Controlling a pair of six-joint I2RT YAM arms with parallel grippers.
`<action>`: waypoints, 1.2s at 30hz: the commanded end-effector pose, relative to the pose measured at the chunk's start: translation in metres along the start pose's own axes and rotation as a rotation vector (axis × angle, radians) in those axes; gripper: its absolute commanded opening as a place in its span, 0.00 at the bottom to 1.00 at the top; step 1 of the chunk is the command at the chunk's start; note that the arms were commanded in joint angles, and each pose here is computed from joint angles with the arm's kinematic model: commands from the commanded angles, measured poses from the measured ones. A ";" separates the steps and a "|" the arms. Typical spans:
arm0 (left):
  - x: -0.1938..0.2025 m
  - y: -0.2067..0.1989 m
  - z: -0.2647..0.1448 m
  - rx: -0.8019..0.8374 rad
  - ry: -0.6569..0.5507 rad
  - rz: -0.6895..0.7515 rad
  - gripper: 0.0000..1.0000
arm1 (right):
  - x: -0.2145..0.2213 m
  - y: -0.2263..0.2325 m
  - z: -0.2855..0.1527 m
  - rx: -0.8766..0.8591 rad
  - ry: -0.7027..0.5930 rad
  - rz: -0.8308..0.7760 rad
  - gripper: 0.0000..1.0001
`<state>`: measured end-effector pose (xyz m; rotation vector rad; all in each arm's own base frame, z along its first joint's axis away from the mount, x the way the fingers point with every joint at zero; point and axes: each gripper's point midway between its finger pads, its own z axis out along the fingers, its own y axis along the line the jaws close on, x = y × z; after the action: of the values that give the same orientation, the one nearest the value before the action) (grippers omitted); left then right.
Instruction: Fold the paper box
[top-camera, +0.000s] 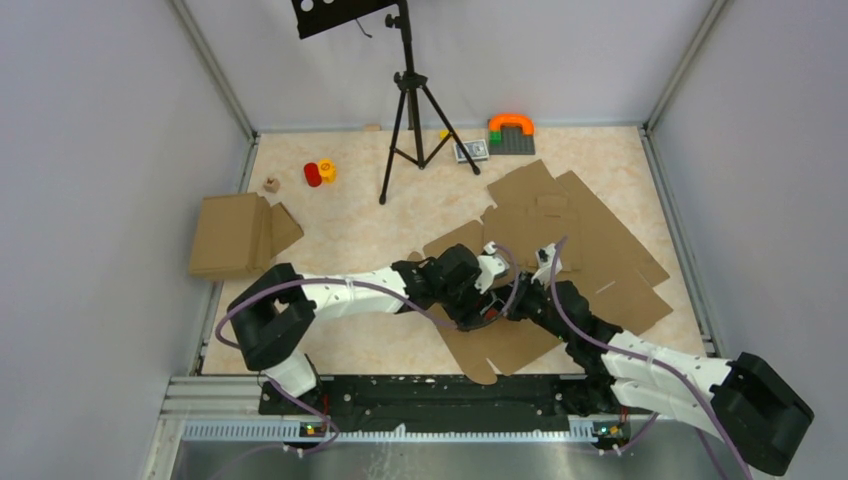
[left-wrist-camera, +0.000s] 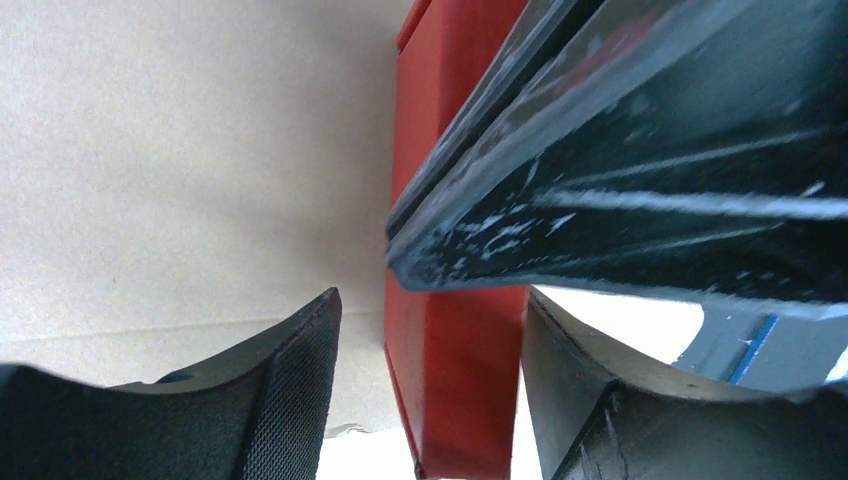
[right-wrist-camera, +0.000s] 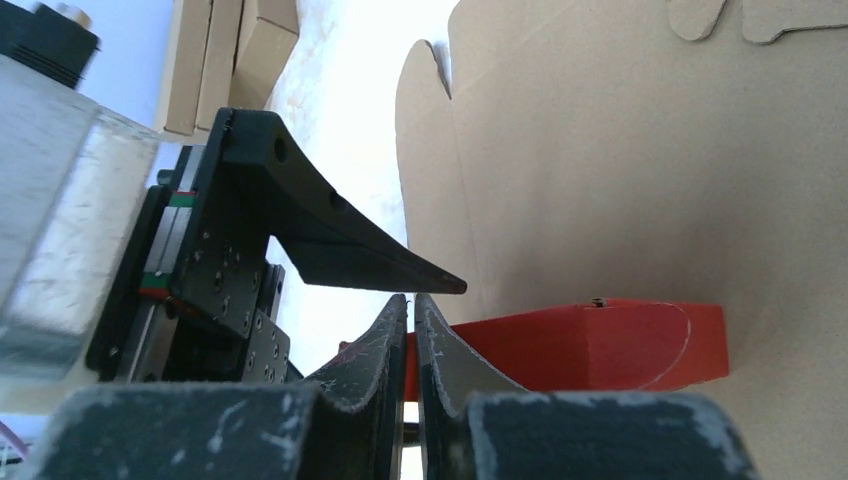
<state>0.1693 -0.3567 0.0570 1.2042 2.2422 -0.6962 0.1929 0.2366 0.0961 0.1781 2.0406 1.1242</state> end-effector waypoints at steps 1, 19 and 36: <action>-0.015 -0.008 0.002 -0.004 0.021 0.012 0.65 | 0.029 -0.050 -0.007 0.164 0.081 -0.033 0.07; -0.004 0.000 0.019 -0.040 0.003 -0.006 0.47 | 0.026 -0.044 -0.005 0.154 0.078 -0.033 0.06; -0.014 -0.009 0.015 -0.003 0.081 0.013 0.56 | 0.025 -0.043 -0.005 0.155 0.079 -0.044 0.06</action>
<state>0.1680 -0.3668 0.0535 1.2473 2.3229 -0.6271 0.1969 0.2352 0.0956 0.1946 2.0259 1.1114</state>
